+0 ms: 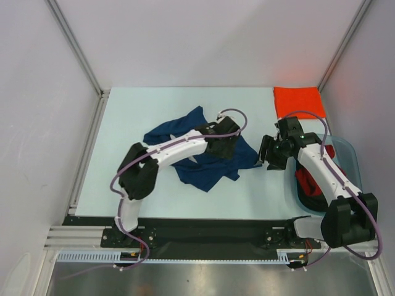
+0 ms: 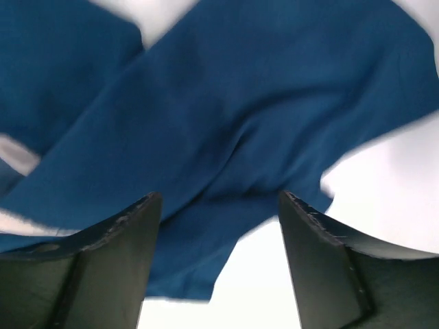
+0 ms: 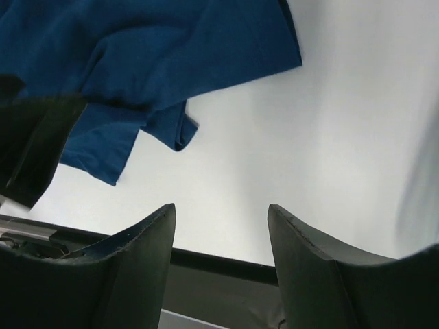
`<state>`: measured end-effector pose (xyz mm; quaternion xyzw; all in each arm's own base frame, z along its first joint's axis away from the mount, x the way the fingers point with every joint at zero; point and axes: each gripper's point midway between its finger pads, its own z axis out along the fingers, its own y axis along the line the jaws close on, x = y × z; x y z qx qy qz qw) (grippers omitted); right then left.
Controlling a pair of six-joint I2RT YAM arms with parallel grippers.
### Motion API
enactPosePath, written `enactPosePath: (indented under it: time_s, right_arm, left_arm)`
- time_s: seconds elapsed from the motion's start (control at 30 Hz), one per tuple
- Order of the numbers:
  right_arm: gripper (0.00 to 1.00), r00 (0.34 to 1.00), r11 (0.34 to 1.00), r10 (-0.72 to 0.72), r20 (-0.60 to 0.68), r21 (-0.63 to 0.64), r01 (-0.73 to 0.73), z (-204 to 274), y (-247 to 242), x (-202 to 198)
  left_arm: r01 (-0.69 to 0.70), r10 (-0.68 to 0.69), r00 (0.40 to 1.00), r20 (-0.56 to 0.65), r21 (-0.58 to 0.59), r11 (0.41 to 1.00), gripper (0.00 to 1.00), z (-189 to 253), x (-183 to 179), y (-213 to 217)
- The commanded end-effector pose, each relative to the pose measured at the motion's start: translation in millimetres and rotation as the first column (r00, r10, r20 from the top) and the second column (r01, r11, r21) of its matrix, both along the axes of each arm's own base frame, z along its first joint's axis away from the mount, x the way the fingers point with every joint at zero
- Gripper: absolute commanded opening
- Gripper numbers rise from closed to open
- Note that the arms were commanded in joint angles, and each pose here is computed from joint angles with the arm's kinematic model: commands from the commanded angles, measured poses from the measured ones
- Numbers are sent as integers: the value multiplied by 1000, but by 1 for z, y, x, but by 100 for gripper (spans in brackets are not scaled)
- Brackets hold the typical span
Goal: Fold and stack the t-shirts
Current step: Flatten the tshirt out
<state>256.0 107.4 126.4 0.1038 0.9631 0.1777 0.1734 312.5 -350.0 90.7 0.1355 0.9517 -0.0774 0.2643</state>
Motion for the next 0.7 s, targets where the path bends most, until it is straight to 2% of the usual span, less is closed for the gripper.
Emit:
enactPosePath:
  time_s: [0.0, 0.17, 0.3, 0.43, 0.53, 0.63, 0.67]
  right_arm:
    - [62, 1000, 1000, -11, 20, -27, 12, 10, -13, -13]
    - [62, 999, 1000, -26, 30, -14, 27, 9, -16, -25]
    - [62, 999, 999, -36, 17, 1, 36, 6, -15, -28]
    - [62, 999, 1000, -26, 27, 0, 26, 5, -16, -27]
    - [62, 999, 1000, -31, 18, 4, 31, 1, -16, -27]
    - [62, 999, 998, -41, 11, 39, 40, -1, -12, -23]
    - [62, 998, 996, -56, 7, 62, 56, -1, -10, -19]
  left_arm:
    - [-93, 88, 995, 51, 104, 990, 77, 8, 12, -3]
    - [-109, 106, 994, 31, 133, 985, 80, -4, 5, -13]
    - [-122, 128, 991, -29, 153, 981, 79, -21, -8, -7]
    - [-126, 134, 990, -36, 166, 978, 79, -28, -18, -4]
    - [-122, 132, 990, -42, 181, 976, 75, -37, -19, -2]
    - [-88, 99, 994, -52, 190, 978, 54, -44, -17, -2]
    - [-89, 101, 993, -59, 180, 980, 37, -41, -14, 0]
